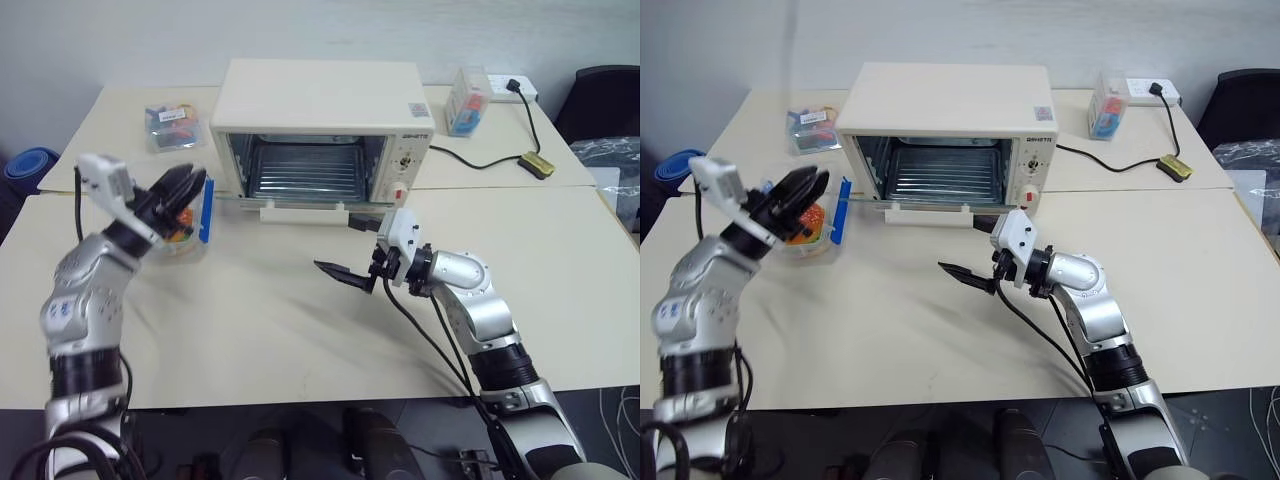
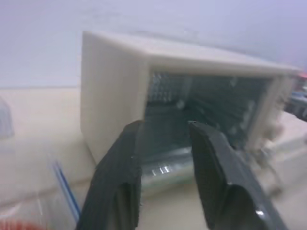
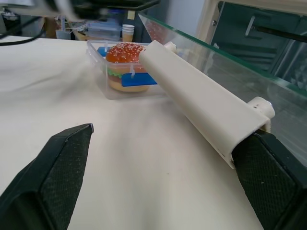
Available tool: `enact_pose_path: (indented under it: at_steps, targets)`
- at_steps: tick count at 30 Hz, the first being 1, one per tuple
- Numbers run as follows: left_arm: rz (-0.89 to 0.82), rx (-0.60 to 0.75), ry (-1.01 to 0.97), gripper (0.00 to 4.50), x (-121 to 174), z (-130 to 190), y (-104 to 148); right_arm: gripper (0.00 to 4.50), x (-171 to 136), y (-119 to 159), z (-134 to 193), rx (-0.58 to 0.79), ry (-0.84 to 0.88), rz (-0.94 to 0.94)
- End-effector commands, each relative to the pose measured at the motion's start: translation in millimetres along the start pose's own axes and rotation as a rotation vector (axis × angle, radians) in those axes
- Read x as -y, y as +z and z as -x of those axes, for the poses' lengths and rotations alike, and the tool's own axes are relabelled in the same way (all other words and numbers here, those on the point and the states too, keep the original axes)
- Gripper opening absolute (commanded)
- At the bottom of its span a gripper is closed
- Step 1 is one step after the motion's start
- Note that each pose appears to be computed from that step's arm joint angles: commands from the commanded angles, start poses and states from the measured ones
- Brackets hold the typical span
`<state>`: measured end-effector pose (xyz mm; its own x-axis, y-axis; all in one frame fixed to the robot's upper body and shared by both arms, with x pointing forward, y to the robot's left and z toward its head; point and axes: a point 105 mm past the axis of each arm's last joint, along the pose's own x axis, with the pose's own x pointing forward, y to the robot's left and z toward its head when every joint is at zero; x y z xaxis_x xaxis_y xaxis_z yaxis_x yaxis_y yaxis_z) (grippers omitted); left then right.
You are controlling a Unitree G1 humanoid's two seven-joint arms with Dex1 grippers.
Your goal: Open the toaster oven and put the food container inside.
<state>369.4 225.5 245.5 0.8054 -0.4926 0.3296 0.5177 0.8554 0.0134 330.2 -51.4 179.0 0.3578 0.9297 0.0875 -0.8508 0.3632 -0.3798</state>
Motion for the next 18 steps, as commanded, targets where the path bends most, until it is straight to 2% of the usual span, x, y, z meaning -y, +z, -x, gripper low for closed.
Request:
enact_pose_path:
  at_steps: [1, 5, 9, 14, 16, 18]
  targets:
    - [-0.085, -0.071, -0.042, 0.11, -2, -14, -13, 4.5, -3, 15, -4, 0.053, 0.028, 0.059]
    - [-0.118, -0.125, -0.224, 0.02, 24, -28, -29, 4.5, -4, 7, 6, 0.025, 0.006, 0.077]
    - [-0.139, -0.17, -0.396, 0.02, 44, -22, -40, 4.5, -12, -10, 35, -0.025, -0.028, 0.067]
    - [-0.21, -0.314, -0.486, 0.02, 50, -2, -60, 4.5, -27, -34, 86, -0.13, -0.088, 0.031]
    - [-0.259, -0.393, -0.501, 0.02, 53, 5, -75, 4.5, -32, -39, 109, -0.173, -0.125, 0.012]
    - [-0.269, -0.417, -0.49, 0.02, 55, 7, -82, 4.5, -34, -39, 120, -0.192, -0.149, 0.011]
